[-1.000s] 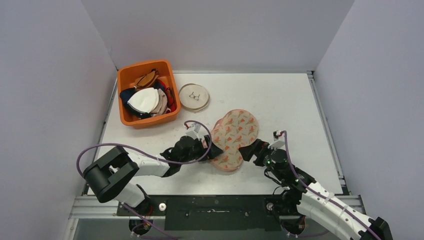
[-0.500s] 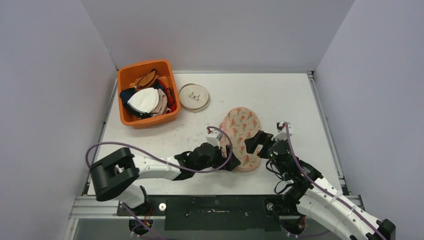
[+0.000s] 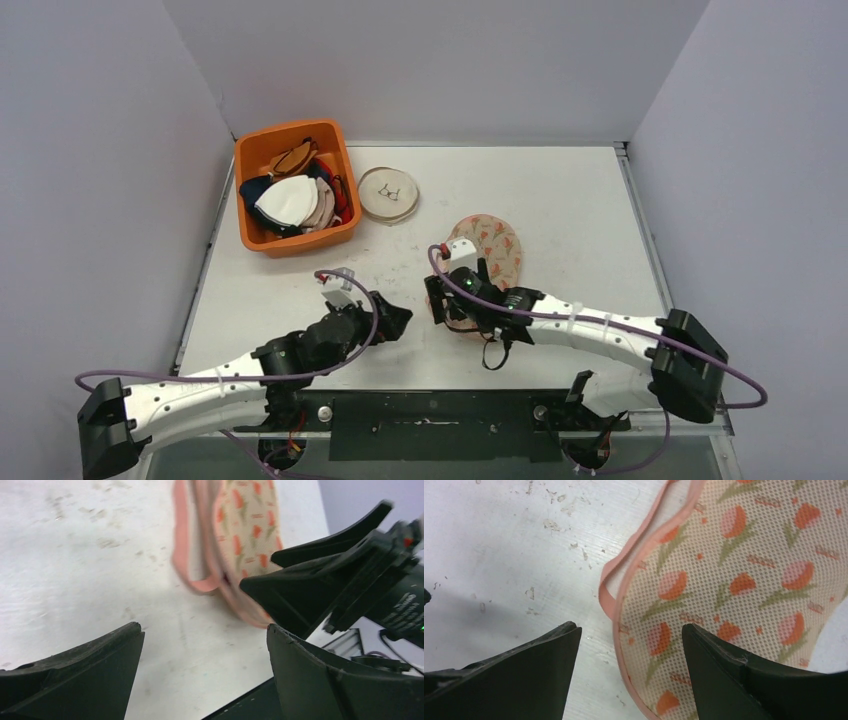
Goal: Unzip the laundry bag and remove the bra
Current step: Open the laundry bag at the center of the board.
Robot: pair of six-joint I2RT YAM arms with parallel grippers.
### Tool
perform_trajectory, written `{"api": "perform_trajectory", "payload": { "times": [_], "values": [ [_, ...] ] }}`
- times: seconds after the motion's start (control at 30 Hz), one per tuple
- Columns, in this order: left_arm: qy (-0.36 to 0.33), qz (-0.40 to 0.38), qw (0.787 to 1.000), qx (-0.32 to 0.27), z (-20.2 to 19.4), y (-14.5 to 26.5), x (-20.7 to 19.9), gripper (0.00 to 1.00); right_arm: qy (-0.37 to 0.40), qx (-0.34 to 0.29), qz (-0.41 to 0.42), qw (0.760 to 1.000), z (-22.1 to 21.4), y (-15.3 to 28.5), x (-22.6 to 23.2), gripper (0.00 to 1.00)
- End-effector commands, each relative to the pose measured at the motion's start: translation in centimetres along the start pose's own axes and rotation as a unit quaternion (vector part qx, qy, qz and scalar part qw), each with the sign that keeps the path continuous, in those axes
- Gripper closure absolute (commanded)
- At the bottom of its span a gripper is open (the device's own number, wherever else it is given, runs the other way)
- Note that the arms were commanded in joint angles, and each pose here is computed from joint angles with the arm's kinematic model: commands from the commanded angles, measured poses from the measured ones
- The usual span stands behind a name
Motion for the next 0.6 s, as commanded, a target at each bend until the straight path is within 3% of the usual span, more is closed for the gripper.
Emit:
{"api": "perform_trajectory", "payload": {
  "times": [0.0, 0.17, 0.37, 0.47, 0.57],
  "values": [
    [0.035, 0.060, 0.997, -0.020, -0.9, 1.2, 4.0, 0.09, 0.044, -0.025, -0.026, 0.998, 1.8, -1.5, 1.8, 0.28],
    [0.042, 0.067, 0.997, -0.027, -1.0, 2.0, 5.1, 0.09, 0.073, -0.001, -0.052, 0.996, 0.7, -3.3, 2.5, 0.41],
    [0.035, 0.077, 0.996, -0.023, -1.3, 2.2, 5.7, 0.09, 0.080, -0.002, -0.084, 0.993, 0.6, -3.8, 2.1, 0.71],
    [0.035, 0.077, 0.996, -0.023, -1.4, 2.1, 5.7, 0.09, 0.072, -0.021, -0.098, 0.992, 1.3, -3.0, 1.8, 0.93],
    [0.032, 0.075, 0.996, -0.025, -1.4, 1.8, 5.6, 0.09, 0.051, -0.050, -0.103, 0.992, 2.5, -1.3, 1.4, 0.95]
  ]
}}
Point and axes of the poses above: each gripper's point midway between its finger pads, its own y axis back along the fingers, its own x axis along the line the jaws close on, z = x × y, the point moved 3 cm from there along y, back along the fingers, and after that the axes turned 11 degrees about -y, right-handed, at the moved point
